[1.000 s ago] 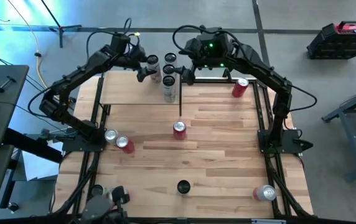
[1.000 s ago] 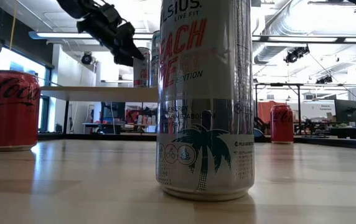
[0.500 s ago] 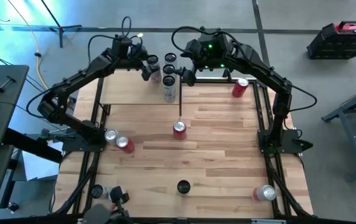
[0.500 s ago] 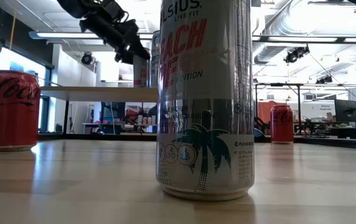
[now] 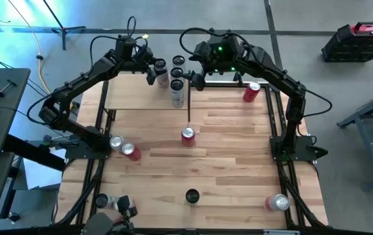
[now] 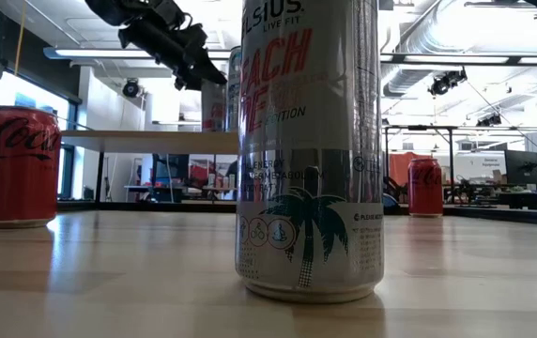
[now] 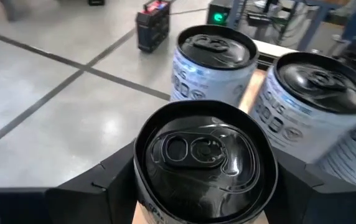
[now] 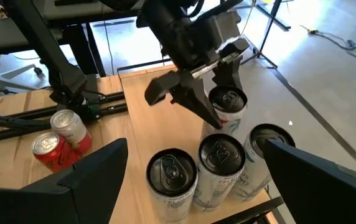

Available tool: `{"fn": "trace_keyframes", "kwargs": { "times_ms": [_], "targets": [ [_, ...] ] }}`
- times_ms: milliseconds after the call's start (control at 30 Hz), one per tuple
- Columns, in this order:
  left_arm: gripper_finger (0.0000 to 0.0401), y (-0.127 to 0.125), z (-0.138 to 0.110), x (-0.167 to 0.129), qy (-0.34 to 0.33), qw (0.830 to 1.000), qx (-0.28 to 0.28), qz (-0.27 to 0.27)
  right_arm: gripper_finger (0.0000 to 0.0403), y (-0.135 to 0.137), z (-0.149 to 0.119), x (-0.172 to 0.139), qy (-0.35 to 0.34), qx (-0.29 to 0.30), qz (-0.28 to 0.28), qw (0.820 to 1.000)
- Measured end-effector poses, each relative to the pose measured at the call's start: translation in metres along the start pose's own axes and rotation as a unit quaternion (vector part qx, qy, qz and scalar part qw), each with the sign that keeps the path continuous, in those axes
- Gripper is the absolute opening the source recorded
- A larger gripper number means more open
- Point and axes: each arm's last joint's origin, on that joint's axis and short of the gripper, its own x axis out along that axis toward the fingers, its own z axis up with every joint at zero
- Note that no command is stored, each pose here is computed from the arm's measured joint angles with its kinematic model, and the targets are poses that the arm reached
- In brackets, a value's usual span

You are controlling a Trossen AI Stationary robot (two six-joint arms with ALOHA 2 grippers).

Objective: Place canned beverage on shelf
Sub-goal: Put the middle pink soda can on the shelf

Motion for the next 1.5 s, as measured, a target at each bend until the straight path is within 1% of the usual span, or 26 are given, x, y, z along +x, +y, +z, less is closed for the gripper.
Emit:
{"fn": "trace_keyframes", "kwargs": {
  "times_ms": [67,167,300,400,467,633,700,767,867,1033,1133,1333,1500],
  "targets": [
    [0.0240,0.002,0.001,-0.002,-0.005,1.000,0.010,-0.014,0.0362,0.000,-0.001,0.000,0.003,0.005,0.001,1.000],
    [0.0240,0.005,0.007,-0.008,-0.010,0.999,0.046,-0.021,0.0362,0.000,-0.002,0.000,0.008,0.013,0.003,1.000],
    [0.0240,0.014,0.012,-0.014,-0.015,0.995,0.079,-0.050,0.0362,0.005,-0.002,0.000,0.010,0.014,0.009,1.000],
    [0.0240,0.026,0.011,-0.010,-0.014,0.993,0.070,-0.093,0.0362,0.010,-0.002,0.000,0.010,0.013,0.016,1.000],
    [0.0240,0.034,0.012,-0.007,-0.002,0.992,0.067,-0.106,0.0362,0.014,-0.002,0.000,0.010,0.014,0.021,1.000],
    [0.0240,0.047,0.027,-0.008,0.020,0.987,0.101,-0.125,0.0362,0.020,-0.001,0.000,0.010,0.010,0.029,0.999],
    [0.0240,0.050,0.026,-0.003,0.037,0.984,0.113,-0.134,0.0362,0.022,-0.001,0.000,0.010,0.009,0.031,0.999],
    [0.0240,0.053,0.023,0.002,0.052,0.981,0.112,-0.148,0.0362,0.022,-0.001,0.000,0.010,0.009,0.031,0.999],
    [0.0240,0.055,0.019,0.009,0.052,0.976,0.110,-0.180,0.0362,0.022,-0.003,0.004,0.010,0.008,0.027,1.000],
    [0.0240,0.057,0.016,0.014,0.050,0.974,0.110,-0.190,0.0362,0.015,-0.011,0.014,0.029,0.010,0.029,0.999],
    [0.0240,0.056,0.016,0.014,0.047,0.973,0.123,-0.192,0.0362,0.012,-0.014,0.018,0.036,0.014,0.028,0.999],
    [0.0240,0.054,0.017,0.016,0.040,0.969,0.145,-0.199,0.0362,0.013,-0.013,0.017,0.031,0.008,0.038,0.999],
    [0.0243,0.053,0.017,0.016,0.028,0.967,0.139,-0.214,0.0362,0.012,-0.012,0.017,0.030,0.004,0.037,0.999]
  ]
}}
